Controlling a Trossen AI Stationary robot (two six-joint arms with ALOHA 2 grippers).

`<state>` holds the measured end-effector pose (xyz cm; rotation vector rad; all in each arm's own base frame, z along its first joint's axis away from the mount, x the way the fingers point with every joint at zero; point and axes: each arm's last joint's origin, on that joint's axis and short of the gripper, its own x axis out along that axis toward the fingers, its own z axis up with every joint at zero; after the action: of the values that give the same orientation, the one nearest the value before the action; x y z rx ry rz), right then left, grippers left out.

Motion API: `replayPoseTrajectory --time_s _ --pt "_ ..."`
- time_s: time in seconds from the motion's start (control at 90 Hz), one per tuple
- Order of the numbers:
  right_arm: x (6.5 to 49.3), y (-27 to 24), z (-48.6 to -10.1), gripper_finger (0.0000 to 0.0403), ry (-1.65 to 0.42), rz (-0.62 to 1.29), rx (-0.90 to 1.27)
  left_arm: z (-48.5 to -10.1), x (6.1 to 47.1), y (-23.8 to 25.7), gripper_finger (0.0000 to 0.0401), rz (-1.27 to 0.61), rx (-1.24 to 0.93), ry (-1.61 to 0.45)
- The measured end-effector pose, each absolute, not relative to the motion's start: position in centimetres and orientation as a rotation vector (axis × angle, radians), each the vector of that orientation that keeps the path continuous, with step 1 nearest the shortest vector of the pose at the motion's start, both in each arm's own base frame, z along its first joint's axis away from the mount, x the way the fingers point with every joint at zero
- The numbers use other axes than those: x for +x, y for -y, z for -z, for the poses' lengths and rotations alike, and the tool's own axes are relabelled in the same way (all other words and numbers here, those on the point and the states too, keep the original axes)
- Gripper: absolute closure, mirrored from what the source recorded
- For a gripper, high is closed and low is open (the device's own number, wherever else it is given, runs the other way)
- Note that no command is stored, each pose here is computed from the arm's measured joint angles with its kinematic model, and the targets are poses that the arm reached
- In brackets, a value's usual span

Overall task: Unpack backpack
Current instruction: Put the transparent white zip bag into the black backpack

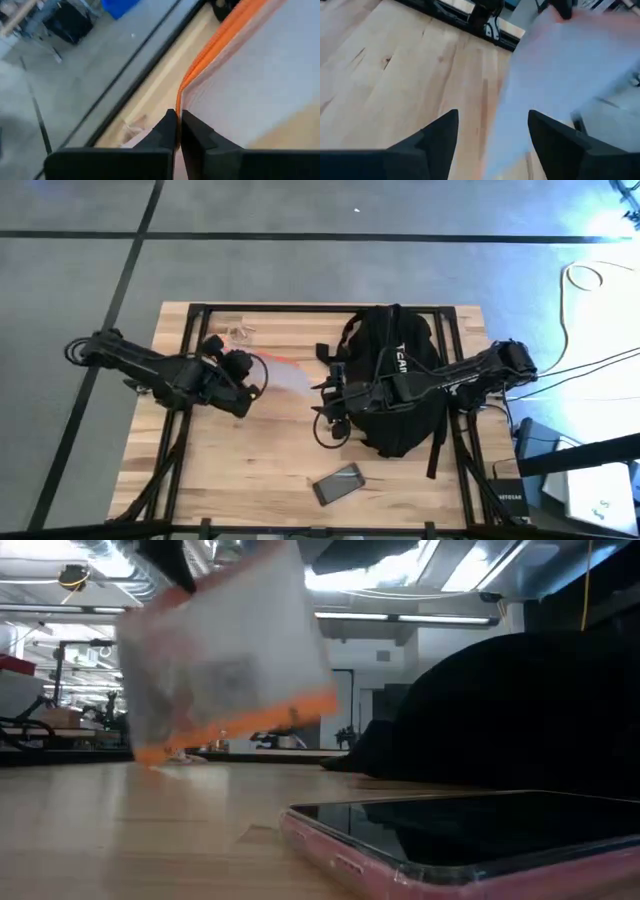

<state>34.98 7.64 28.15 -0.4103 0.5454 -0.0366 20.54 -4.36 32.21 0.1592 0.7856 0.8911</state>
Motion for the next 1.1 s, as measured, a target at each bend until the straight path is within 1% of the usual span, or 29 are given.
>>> replayPoseTrajectory --time_s 0.144,0.256,0.367,0.544,0.733,0.956,1.056,1.1 --pt "34.9 -7.6 -28.0 0.0191 -0.564 0.036 -0.405 -29.0 22.1 4.5 0.0401 -0.816 0.103 -0.857" --pt "34.8 -7.6 -27.9 0.0194 -0.576 0.034 -0.407 -27.0 23.3 4.7 0.0401 -0.752 0.047 -0.841" --pt "34.8 -7.6 -27.9 0.0194 -0.579 0.034 -0.407 -25.5 24.3 4.8 0.0401 -0.693 0.056 -0.852" --pt "34.8 -7.6 -27.8 0.0194 -0.588 0.034 -0.403 -25.8 24.5 4.3 0.0401 -0.686 0.102 -0.853" --pt "34.7 -7.6 -27.6 0.0194 -0.603 0.022 -0.379 -27.3 24.8 4.2 0.0401 -0.705 0.145 -0.776" --pt "35.5 -7.7 -28.8 0.0194 -0.458 0.048 -0.49 -27.5 25.1 4.4 0.0401 -0.655 0.138 -0.771" --pt "36.4 -7.5 -28.9 0.0194 -0.386 0.0 -0.472 -27.6 25.2 4.4 0.0401 -0.654 0.129 -0.755" --pt "36.8 -7.3 -28.4 0.0194 -0.388 -0.004 -0.468 -27.6 25.3 4.5 0.0401 -0.651 0.122 -0.742"
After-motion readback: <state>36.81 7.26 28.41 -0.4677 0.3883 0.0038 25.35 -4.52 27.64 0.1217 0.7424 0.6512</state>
